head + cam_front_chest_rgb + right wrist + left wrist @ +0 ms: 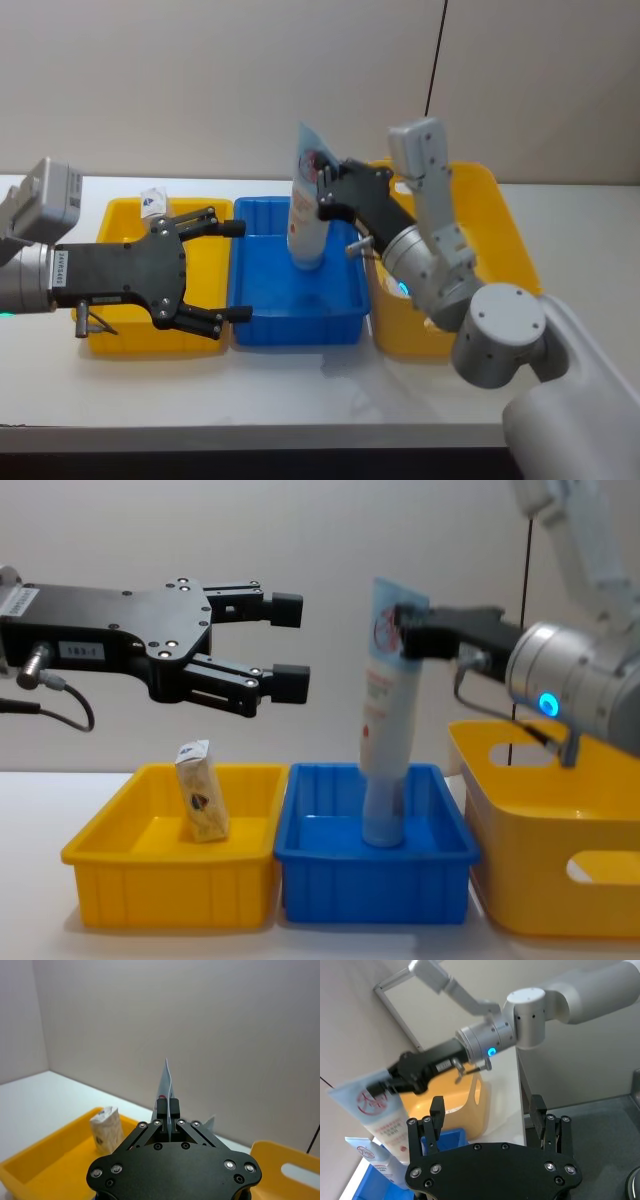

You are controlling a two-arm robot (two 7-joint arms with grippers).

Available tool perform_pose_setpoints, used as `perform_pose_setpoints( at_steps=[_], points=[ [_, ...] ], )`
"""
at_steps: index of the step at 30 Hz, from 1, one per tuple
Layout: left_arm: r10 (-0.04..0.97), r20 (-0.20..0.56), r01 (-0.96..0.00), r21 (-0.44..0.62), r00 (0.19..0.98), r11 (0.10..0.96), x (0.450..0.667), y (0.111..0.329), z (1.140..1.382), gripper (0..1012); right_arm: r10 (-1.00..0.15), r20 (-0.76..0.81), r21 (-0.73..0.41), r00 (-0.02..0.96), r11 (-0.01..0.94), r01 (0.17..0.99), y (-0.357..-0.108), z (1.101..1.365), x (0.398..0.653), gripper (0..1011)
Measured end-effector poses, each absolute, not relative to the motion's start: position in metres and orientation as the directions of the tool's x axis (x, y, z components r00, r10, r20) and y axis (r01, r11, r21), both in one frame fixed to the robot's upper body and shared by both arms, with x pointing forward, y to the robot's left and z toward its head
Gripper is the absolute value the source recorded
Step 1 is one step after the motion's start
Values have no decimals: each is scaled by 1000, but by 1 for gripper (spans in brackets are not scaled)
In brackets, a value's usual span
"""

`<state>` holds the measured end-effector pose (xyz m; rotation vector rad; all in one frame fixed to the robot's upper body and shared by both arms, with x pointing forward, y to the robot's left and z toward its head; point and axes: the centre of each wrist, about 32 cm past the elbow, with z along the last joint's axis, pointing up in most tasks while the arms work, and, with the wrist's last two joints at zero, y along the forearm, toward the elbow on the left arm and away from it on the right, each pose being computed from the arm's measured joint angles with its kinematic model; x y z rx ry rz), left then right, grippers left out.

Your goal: Bimanual collaborative sorting of washing and personal care products

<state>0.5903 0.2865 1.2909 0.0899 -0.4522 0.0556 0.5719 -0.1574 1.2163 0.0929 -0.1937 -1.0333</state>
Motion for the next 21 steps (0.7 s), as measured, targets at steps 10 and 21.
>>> perform_pose_setpoints(
  at_steps=[10, 21],
  points=[
    [34, 439, -74, 74, 898, 995, 590, 287, 1291, 1001, -872, 128, 250, 473, 490, 835, -174, 1243, 574, 0],
    [34, 439, -74, 74, 898, 995, 590, 287, 1291, 1001, -897, 141, 279, 418, 441, 853, -199, 1254, 576, 0]
  ],
)
